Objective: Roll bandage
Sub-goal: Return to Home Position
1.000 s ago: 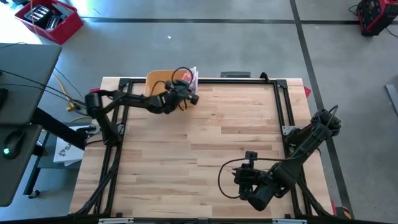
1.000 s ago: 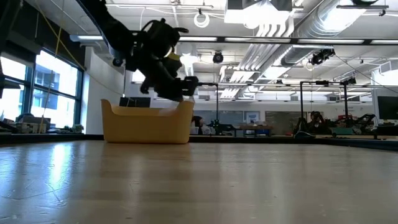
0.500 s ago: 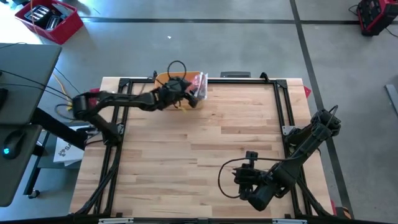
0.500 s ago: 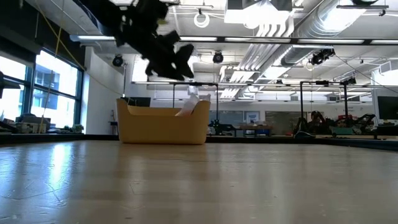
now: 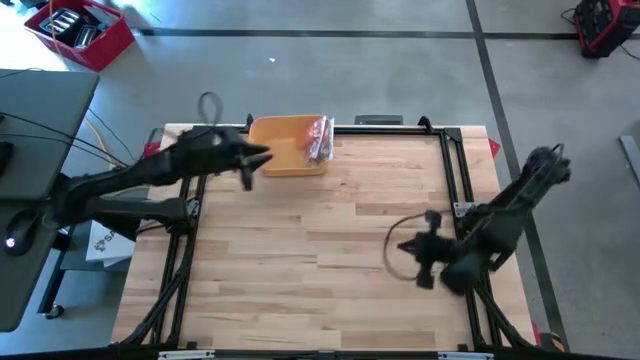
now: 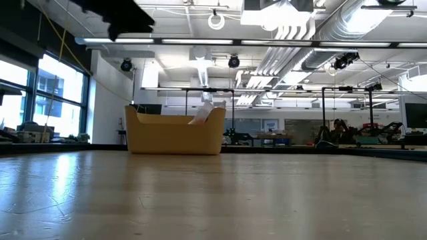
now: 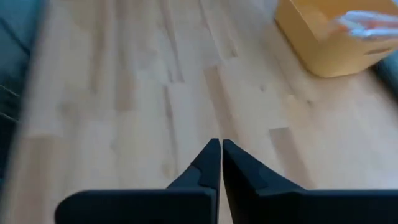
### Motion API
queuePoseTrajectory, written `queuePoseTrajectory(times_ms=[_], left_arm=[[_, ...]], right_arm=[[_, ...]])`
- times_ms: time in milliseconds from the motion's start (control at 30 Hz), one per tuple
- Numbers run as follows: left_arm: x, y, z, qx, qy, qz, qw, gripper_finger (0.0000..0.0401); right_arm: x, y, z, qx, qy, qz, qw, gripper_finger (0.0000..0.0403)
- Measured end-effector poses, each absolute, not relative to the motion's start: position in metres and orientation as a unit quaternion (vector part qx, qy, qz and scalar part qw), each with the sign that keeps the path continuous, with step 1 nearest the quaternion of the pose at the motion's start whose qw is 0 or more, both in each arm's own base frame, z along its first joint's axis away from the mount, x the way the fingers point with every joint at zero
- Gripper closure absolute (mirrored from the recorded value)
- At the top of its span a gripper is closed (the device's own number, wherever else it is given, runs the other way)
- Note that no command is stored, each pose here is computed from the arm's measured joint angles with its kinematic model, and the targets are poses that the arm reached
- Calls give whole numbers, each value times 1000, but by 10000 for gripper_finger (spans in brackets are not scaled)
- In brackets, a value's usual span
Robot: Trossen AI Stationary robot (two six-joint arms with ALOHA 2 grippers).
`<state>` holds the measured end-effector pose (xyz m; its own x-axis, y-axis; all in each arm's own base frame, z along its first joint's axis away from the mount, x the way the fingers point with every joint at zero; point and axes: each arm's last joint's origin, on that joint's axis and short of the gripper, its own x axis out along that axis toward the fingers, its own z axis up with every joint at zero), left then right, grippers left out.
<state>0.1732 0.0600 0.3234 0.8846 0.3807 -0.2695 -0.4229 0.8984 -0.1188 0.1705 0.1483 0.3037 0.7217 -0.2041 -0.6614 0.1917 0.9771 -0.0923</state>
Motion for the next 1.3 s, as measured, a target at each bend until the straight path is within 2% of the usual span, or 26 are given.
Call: queuePoseTrajectory(times_ms=[200,333,500,767,867,1000,1300], left_arm=[[120,32,298,-125,60,168,976,340],[100,24,275,-131,33,159,978,369],[92,24,245,-127,17,198,972,395],[96,25,214,-115,10,192,974,400],[98,24,207,-115,-8,163,980,400],[100,23,199,-115,-18,142,983,400],[106,14,171,-126,-23,89,988,401]], right_arm=[[135,107,268,169,247,40,953,401],[125,82,243,223,150,98,958,402],[116,52,229,214,49,131,967,402],[102,27,208,145,-34,119,982,403],[99,24,194,144,-60,114,981,403],[96,24,179,144,-50,112,982,403],[95,23,178,126,-50,101,986,403]])
